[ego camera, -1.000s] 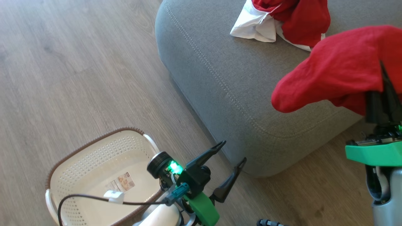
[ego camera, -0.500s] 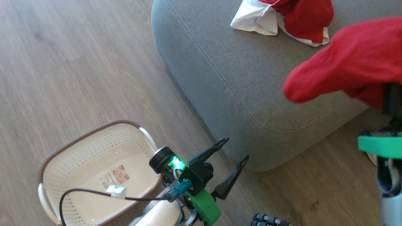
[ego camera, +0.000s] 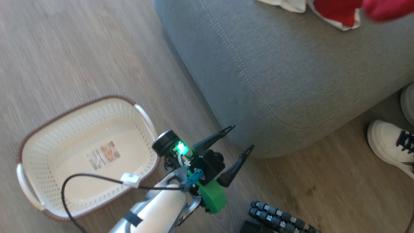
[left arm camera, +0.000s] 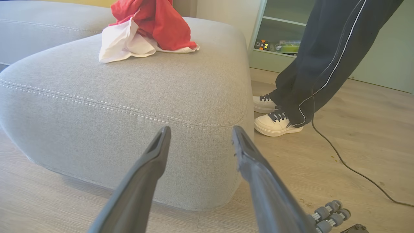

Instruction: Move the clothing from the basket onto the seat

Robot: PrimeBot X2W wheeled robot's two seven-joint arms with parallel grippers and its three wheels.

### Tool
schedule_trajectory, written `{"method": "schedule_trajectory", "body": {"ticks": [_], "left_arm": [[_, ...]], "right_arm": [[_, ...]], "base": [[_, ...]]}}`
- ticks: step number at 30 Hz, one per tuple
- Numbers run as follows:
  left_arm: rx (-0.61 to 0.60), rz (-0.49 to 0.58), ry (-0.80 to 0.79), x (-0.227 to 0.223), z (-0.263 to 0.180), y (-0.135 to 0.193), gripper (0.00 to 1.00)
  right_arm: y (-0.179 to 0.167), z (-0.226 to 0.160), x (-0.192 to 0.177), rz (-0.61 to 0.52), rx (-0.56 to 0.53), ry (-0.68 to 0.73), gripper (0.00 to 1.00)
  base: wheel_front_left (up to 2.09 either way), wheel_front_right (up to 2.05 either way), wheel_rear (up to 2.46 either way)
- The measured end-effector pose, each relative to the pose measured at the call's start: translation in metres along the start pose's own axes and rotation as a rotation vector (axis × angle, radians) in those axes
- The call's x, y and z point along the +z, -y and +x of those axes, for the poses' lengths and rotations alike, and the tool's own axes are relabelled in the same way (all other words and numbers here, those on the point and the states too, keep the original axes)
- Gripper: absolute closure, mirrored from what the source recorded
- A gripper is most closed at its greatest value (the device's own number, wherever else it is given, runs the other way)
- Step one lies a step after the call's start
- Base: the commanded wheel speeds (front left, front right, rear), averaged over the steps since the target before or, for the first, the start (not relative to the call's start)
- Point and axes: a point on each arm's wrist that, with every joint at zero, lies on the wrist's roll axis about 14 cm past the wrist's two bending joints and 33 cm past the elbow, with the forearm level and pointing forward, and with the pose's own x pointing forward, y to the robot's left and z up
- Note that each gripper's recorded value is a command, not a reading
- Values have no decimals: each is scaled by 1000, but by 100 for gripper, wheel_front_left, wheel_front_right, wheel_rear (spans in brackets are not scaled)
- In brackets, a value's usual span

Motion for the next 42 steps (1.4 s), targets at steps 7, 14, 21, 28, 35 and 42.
{"method": "schedule_trajectory", "body": {"ticks": [7,14,21,28,35,42], "left_arm": [[-5,-13,-10,-19,6,-19,0],[24,-35,-35,-47,5,-45,0],[63,-48,-53,-67,1,-67,0],[87,-62,-91,-84,-11,-72,0],[131,-58,-101,-92,-18,-86,0],[167,-69,-109,-95,-25,-92,0]], "right_arm": [[-8,46,1,-69,10,57,100],[-30,97,0,-95,27,123,100],[-39,120,-47,-68,-3,33,100],[-32,133,-107,-48,-50,-122,100],[-60,125,-175,-61,-4,-302,100],[-91,108,-220,-37,49,-431,100]], "base": [[0,0,0],[0,0,0],[0,0,0],[0,0,0],[0,0,0],[0,0,0]]}}
